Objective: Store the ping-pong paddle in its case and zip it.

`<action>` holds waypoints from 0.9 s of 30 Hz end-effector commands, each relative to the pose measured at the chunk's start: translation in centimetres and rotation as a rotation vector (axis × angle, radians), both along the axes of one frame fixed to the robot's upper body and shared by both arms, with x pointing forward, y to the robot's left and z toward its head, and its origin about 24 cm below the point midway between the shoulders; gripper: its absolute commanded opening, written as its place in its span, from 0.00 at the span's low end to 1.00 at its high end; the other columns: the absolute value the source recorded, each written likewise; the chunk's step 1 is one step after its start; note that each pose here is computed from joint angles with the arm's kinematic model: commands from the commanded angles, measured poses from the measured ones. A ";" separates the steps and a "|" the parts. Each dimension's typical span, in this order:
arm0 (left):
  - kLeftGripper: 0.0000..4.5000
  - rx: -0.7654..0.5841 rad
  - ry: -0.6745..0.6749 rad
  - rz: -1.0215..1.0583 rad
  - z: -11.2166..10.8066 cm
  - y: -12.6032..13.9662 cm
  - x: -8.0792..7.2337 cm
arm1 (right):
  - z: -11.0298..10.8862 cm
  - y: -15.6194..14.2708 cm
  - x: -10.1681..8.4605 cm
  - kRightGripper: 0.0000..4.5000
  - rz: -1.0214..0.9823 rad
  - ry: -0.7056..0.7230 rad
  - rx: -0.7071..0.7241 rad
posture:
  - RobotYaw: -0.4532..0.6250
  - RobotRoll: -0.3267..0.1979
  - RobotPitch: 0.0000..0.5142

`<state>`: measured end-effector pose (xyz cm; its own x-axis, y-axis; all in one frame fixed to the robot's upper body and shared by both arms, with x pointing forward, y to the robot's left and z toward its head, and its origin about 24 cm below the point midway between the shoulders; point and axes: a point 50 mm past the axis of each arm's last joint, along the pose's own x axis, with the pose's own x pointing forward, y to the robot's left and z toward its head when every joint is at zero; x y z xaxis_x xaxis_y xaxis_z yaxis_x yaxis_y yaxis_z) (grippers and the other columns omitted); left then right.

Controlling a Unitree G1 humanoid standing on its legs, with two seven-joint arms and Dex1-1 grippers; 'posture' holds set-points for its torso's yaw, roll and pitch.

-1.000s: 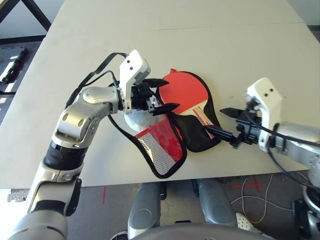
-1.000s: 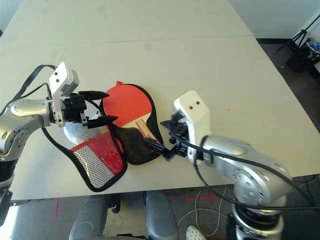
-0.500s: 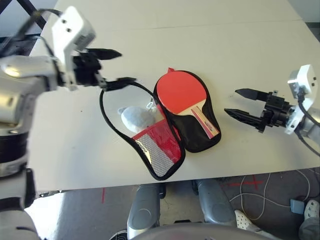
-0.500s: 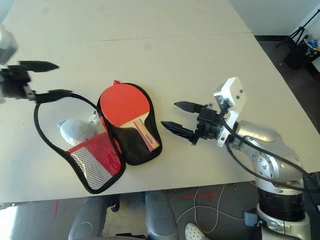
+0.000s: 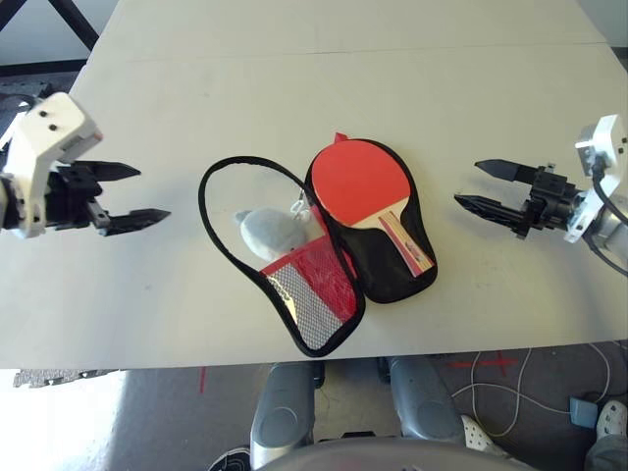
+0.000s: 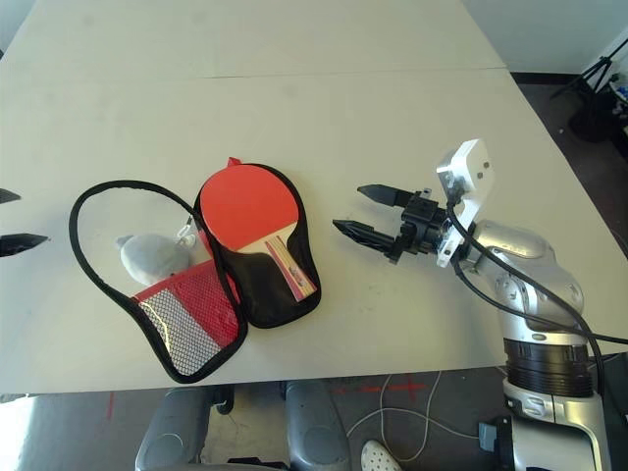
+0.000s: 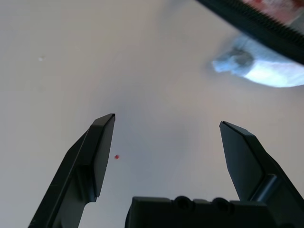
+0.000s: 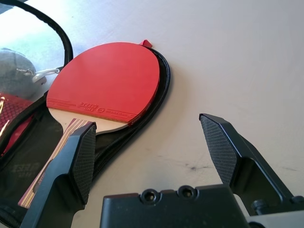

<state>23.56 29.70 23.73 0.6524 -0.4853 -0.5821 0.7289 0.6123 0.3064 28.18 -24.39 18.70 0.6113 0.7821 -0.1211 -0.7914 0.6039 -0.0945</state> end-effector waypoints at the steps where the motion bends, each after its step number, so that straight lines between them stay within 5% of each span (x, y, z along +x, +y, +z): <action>1: 1.00 -0.063 0.109 -0.139 -1.0 -3.3 -0.5 | -0.7 -0.1 0.2 0.99 0.000 0.056 0.000 | 0.46 0.62 0.56; 12: 1.00 -0.313 0.080 -0.466 0.6 -12.9 0.9 | -0.9 -0.6 0.8 0.99 -0.049 0.084 0.051 | 0.43 0.62 0.55; 23: 1.00 -0.441 -0.051 -0.552 -2.7 -21.3 4.1 | -1.1 -2.0 1.4 0.99 -0.114 0.186 0.153 | 0.41 0.62 0.55; 27: 1.00 -0.395 -0.064 -0.562 -3.6 -21.6 4.4 | -0.9 -2.4 1.3 0.99 -0.117 0.242 0.180 | 0.40 0.62 0.55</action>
<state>27.97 7.70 20.25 0.2624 -0.9338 -0.2433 0.9596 0.2259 0.1677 29.76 -26.17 17.80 0.6638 0.7356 -0.1352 -0.7163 0.6772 0.1680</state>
